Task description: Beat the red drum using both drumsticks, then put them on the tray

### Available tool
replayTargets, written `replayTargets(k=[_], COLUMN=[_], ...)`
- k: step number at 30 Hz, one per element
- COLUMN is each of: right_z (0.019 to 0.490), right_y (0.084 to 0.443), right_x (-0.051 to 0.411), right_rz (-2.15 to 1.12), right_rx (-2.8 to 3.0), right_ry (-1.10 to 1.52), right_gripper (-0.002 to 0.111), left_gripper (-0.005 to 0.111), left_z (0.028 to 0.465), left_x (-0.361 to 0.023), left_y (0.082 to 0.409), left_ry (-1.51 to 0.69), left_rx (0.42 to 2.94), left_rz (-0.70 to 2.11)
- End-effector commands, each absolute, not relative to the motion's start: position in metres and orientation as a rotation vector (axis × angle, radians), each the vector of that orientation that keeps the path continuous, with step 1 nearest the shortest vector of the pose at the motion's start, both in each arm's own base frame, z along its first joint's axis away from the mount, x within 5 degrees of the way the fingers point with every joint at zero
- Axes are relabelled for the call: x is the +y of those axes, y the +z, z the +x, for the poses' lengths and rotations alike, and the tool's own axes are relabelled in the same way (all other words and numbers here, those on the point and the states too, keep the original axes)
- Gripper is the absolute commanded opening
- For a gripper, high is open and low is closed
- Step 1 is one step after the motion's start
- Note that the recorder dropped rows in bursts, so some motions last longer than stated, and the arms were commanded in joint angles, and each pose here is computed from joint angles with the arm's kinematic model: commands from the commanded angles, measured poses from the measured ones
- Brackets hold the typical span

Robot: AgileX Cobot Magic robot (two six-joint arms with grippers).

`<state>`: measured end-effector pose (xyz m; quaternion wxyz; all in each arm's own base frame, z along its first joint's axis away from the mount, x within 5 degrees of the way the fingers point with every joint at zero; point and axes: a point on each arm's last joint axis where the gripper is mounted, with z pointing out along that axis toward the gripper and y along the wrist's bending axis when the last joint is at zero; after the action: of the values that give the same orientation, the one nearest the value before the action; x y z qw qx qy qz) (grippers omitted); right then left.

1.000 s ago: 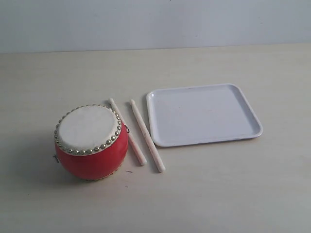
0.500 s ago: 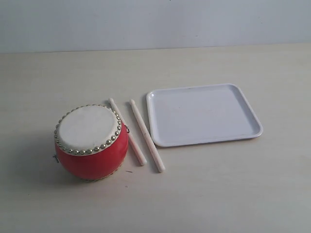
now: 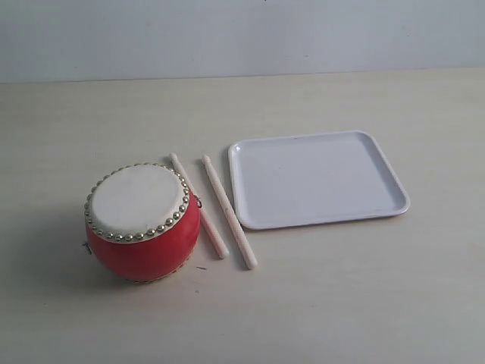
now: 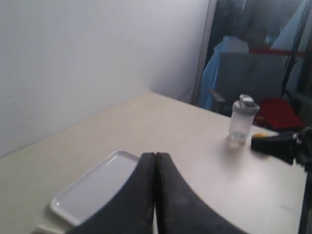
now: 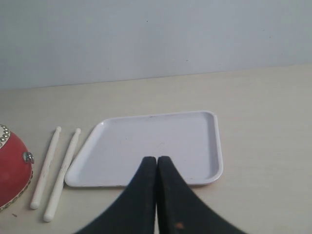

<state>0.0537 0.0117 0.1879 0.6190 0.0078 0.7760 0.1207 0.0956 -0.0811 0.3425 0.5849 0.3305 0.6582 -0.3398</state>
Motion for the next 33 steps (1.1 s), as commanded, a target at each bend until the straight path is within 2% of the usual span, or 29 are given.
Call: replayTargets(k=[1, 5, 9, 12, 15, 22, 26, 29, 33], right_z=[0.054, 0.054, 0.054, 0.054, 0.054, 0.054, 0.054, 0.054, 0.054], right_y=[0.187, 0.187, 0.187, 0.187, 0.187, 0.187, 0.187, 0.187, 0.187], right_x=[0.011, 0.011, 0.011, 0.011, 0.011, 0.011, 0.011, 0.011, 0.011], right_rz=[0.026, 0.026, 0.026, 0.026, 0.026, 0.026, 0.026, 0.026, 0.026], right_rx=[1.777, 1.777, 1.777, 1.777, 1.777, 1.777, 1.777, 1.777, 1.777], right_ry=[0.276, 0.276, 0.276, 0.276, 0.276, 0.276, 0.276, 0.276, 0.276], right_gripper=[0.0, 0.0, 0.0, 0.0, 0.0, 0.0, 0.0, 0.0, 0.0], left_gripper=[0.0, 0.0, 0.0, 0.0, 0.0, 0.0, 0.0, 0.0, 0.0], left_z=[0.093, 0.101, 0.117, 0.12, 0.117, 0.108, 0.118, 0.127, 0.142], left_x=[-0.084, -0.077, -0.055, -0.041, -0.04, -0.064, -0.071, -0.085, -0.103], left_y=[0.334, 0.326, 0.317, 0.311, 0.314, 0.335, 0.339, 0.342, 0.347], left_ry=[-0.76, -0.758, -0.72, -0.675, -0.614, -0.703, -0.712, -0.687, -0.787], left_rx=[1.524, 1.718, 2.0, 2.079, 2.027, 1.791, 1.779, 1.803, 1.76], left_rz=[0.899, 0.728, 0.159, -0.192, -0.147, 0.23, 0.181, 0.267, 0.17])
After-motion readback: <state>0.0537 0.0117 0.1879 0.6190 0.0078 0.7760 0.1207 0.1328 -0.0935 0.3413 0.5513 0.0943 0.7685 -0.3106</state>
